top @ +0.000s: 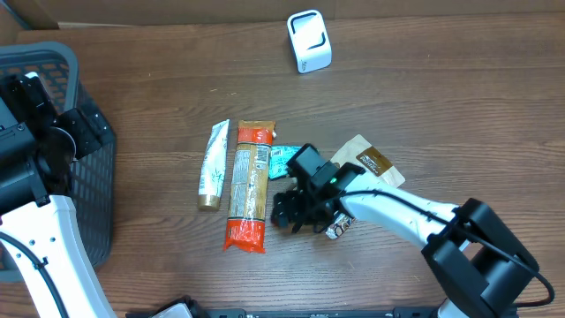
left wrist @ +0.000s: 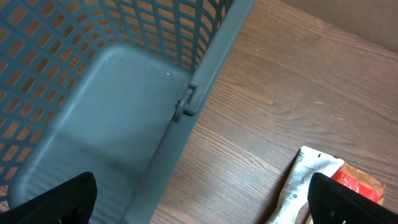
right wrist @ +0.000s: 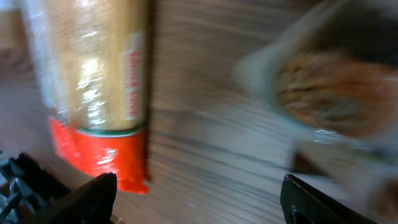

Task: Scan the item barcode
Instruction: 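Reach the right gripper to the clear bread bag and grasp it, then lift the bread bag and pull it to the right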

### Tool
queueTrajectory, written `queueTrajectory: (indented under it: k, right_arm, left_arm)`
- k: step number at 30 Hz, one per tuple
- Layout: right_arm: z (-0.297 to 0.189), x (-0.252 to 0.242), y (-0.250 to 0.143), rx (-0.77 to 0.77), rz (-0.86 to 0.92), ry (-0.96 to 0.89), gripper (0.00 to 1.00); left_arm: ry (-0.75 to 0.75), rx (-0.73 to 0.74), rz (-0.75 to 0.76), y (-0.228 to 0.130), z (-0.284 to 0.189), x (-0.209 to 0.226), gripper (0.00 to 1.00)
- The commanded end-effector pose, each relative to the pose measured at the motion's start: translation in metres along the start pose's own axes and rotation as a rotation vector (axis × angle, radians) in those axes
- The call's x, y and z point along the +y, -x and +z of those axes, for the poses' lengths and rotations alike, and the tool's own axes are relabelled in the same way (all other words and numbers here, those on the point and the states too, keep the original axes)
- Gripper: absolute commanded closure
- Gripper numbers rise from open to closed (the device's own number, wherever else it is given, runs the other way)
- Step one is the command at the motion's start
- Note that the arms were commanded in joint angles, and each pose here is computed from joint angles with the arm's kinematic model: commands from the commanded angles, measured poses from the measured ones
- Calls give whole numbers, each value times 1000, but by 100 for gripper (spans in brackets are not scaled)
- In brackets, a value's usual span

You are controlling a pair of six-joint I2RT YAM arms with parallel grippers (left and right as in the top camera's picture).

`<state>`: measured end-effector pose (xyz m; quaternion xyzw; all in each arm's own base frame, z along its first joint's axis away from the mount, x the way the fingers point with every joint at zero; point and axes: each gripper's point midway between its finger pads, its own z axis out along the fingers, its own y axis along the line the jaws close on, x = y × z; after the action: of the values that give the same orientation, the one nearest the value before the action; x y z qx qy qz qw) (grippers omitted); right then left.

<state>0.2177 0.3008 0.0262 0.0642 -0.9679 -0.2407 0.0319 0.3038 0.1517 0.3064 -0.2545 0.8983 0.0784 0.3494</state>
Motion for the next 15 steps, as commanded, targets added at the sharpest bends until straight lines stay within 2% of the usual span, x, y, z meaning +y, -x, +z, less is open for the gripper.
queueTrajectory:
  k: [1, 8, 13, 15]
  right_arm:
    - [-16, -20, 19, -36, 81, -28, 15]
    - [-43, -69, 13, 56, 109, -117, 18]
    - [-61, -118, 8, 79, 133, -284, 19]
    - [-66, -122, 8, 83, 97, -285, 29]
  left_arm:
    - [-6, 9, 25, -2, 3, -1, 0]
    - [-6, 9, 25, -2, 3, -1, 0]
    - [-6, 9, 25, -2, 3, -1, 0]
    - [-7, 9, 25, -2, 3, -1, 0]
